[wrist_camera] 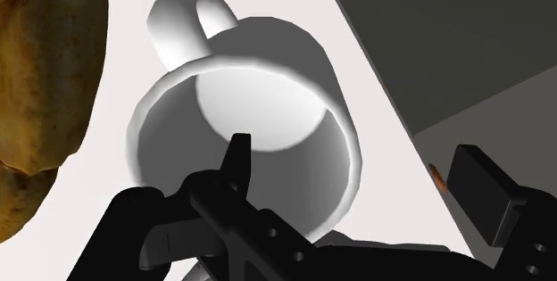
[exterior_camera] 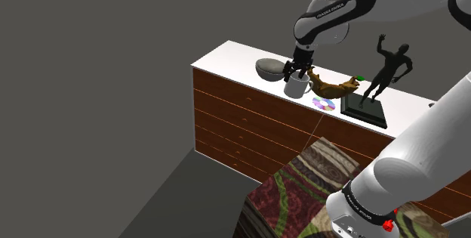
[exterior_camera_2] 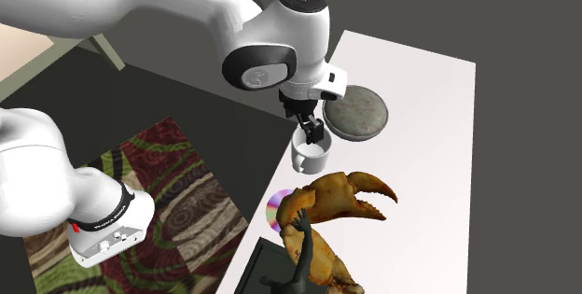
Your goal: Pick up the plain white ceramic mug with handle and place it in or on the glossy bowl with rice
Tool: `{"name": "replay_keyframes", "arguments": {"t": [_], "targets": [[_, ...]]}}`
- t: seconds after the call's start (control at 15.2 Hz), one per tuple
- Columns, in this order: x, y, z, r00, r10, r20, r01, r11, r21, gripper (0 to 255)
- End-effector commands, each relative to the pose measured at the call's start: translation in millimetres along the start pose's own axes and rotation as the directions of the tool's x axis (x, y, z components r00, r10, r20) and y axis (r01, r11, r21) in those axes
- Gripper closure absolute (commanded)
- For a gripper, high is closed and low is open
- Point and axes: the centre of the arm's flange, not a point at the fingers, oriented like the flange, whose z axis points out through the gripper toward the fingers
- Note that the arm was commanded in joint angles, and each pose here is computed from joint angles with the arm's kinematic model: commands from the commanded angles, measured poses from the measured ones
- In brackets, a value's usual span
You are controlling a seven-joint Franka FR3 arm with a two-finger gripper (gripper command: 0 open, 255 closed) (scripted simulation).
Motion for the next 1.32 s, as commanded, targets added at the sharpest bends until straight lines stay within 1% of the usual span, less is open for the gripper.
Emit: {"name": "replay_keyframes", "arguments": {"t": [0.0, 0.2, 0.66, 0.73, 1.25], "targets": [[0.7, 0.5, 11.5, 1.0, 0.0, 0.0, 0.0, 1.0, 0.0, 0], [0.7, 0.5, 25.1, 1.0, 0.0, 0.0, 0.0, 1.0, 0.0, 0], [0.8, 0.5, 25.1, 1.0, 0.0, 0.0, 0.0, 1.0, 0.0, 0], [0.8, 0.5, 25.1, 1.0, 0.0, 0.0, 0.0, 1.0, 0.0, 255], [0.8, 0.5, 25.1, 1.0, 0.0, 0.0, 0.0, 1.0, 0.0, 255]]}}
